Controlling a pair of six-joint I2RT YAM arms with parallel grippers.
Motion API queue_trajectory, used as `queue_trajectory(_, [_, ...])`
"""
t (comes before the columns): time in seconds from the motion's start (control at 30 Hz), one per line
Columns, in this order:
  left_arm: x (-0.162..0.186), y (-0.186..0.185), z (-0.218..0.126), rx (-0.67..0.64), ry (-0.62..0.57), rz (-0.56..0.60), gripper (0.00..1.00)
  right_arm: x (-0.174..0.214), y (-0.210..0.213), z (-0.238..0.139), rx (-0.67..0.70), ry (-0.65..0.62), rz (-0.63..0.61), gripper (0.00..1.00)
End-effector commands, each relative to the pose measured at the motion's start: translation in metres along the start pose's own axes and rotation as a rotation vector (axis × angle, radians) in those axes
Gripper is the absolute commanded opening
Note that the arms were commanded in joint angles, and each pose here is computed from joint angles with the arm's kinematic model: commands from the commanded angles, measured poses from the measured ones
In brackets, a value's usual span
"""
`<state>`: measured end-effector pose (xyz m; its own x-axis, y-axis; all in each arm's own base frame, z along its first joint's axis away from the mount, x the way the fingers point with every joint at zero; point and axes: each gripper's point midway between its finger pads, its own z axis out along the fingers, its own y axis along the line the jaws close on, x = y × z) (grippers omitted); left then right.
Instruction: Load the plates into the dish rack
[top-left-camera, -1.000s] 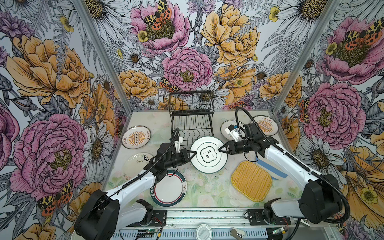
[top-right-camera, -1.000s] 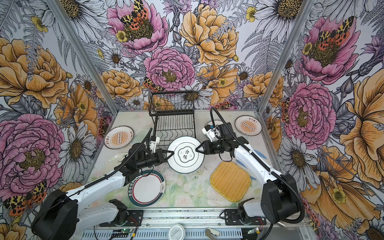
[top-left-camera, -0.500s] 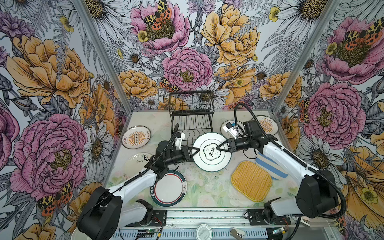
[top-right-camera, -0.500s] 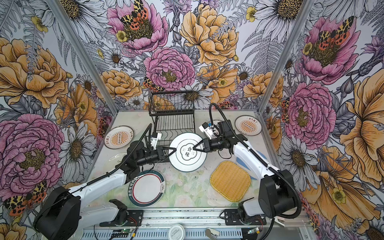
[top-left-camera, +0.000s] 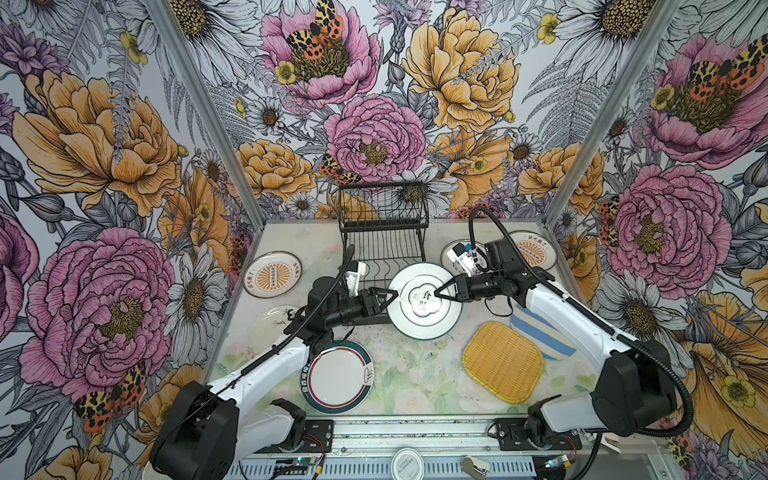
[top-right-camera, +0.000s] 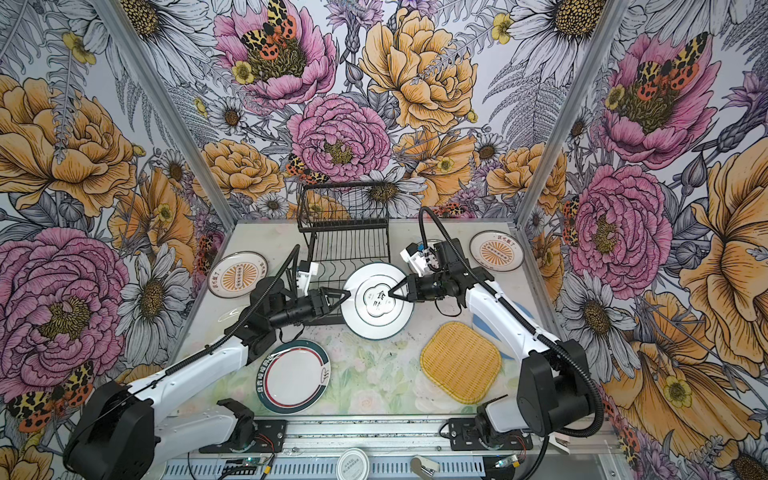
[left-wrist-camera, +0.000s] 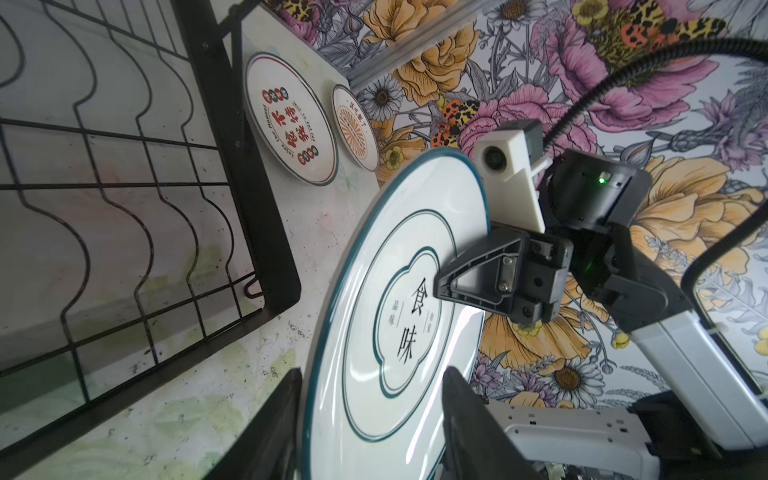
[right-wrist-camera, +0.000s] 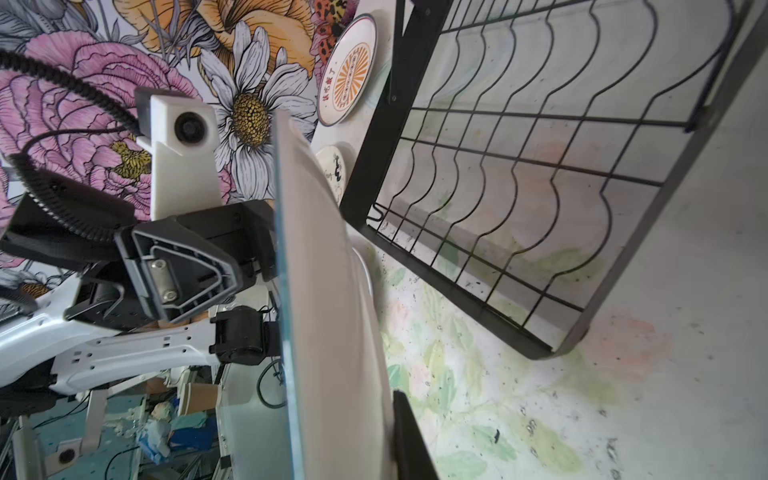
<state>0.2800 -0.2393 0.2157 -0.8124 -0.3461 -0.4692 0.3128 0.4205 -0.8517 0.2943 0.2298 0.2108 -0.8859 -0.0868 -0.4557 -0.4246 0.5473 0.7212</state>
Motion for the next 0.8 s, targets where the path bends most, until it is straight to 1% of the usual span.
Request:
queue_trajectory(0.0, [-0.011,0.007,-0.016,-0.088,-0.043,0.033,0.66,-0.044,-0.001,-0.032,0.196,-0.203,-0.077,0.00])
queue_trajectory(0.1, [-0.016,0.015,-0.027,-0.144,-0.070,0.043,0.71,-0.064,0.003,-0.054,0.302,-0.308,-0.098,0.00])
queue_trajectory(0.17, [-0.017,0.023,-0.032,-0.189,-0.081,0.040,0.73,-0.078,0.010,-0.069,0.374,-0.376,-0.119,0.00])
queue_trajectory(0.27, [-0.018,0.033,-0.037,-0.250,-0.093,0.044,0.76,-0.098,0.021,-0.089,0.489,-0.449,-0.141,0.00])
queue_trajectory(0.33, [-0.019,0.038,-0.038,-0.276,-0.100,0.045,0.77,-0.113,0.030,-0.101,0.561,-0.499,-0.154,0.00])
queue_trajectory(0.47, [-0.020,0.048,-0.038,-0.320,-0.107,0.038,0.79,-0.149,0.041,-0.128,0.750,-0.625,-0.164,0.00])
queue_trajectory(0.63, [-0.019,0.053,-0.036,-0.342,-0.105,0.041,0.80,-0.191,0.061,-0.143,0.924,-0.734,-0.203,0.00])
queue_trajectory(0.77, [-0.020,0.054,-0.038,-0.357,-0.108,0.051,0.81,-0.223,0.076,-0.144,1.015,-0.816,-0.233,0.00])
